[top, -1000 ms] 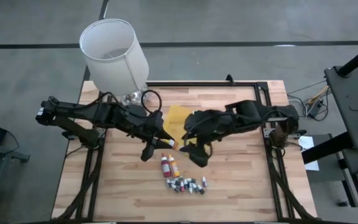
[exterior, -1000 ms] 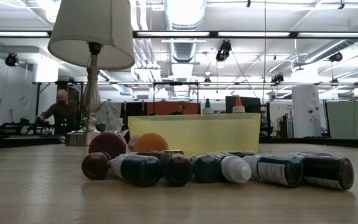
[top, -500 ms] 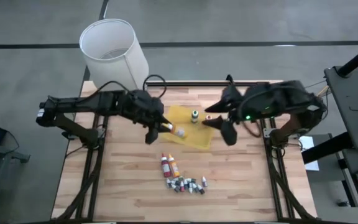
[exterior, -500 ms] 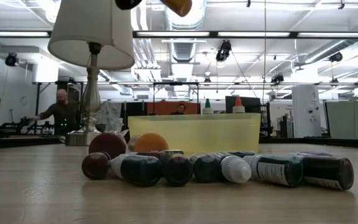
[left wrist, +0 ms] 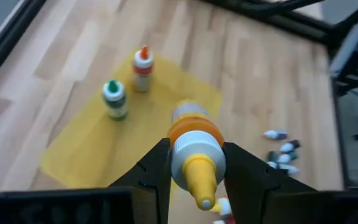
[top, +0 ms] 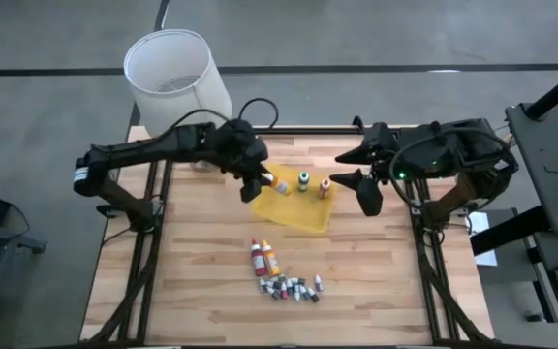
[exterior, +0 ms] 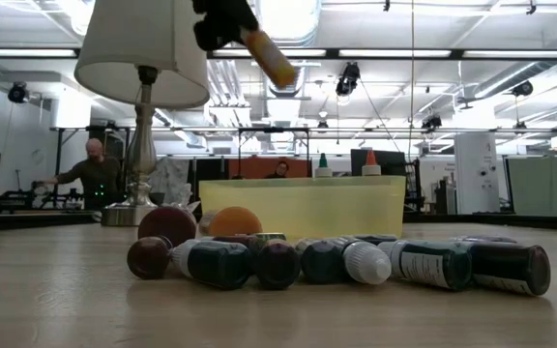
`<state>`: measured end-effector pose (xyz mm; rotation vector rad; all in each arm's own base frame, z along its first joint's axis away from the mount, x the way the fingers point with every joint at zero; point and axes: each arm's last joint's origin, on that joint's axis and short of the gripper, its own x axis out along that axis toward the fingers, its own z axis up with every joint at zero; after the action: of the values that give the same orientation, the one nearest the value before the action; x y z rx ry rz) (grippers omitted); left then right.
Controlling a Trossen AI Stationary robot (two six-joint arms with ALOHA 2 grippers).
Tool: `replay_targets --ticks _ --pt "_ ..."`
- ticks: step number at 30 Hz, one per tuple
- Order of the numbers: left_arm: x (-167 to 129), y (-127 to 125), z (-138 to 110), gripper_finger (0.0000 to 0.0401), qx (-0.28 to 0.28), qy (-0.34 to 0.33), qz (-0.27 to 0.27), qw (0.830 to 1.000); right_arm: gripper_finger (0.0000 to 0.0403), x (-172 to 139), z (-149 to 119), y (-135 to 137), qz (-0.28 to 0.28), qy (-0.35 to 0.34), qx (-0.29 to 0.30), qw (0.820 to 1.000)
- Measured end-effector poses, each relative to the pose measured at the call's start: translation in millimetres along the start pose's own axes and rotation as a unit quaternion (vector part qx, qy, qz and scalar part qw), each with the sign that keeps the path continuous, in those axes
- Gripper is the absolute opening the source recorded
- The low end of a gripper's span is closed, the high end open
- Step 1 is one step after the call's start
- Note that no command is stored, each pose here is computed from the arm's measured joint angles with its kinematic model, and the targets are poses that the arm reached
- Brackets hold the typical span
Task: Pick & Place food coloring
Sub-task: Put the large yellow food coloring bottle into the yellow bin
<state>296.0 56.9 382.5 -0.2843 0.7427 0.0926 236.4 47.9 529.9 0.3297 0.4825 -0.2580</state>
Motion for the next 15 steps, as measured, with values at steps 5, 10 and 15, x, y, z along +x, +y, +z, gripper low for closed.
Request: replay_targets --ticks 5,10,15 --pt "14 16 15 0.0094 -0.003 0.034 0.022 0.999 0.0224 1 -3 -2 -0.009 0.016 -0.007 1.0" --pt "34 27 32 0.0094 0.015 0.056 0.031 0.998 0.0224 2 -5 -2 -0.015 0.027 -0.012 0.999" --pt "60 33 38 0.0094 0.051 0.099 0.034 0.993 0.0224 2 -6 -3 -0.018 0.031 -0.014 0.999"
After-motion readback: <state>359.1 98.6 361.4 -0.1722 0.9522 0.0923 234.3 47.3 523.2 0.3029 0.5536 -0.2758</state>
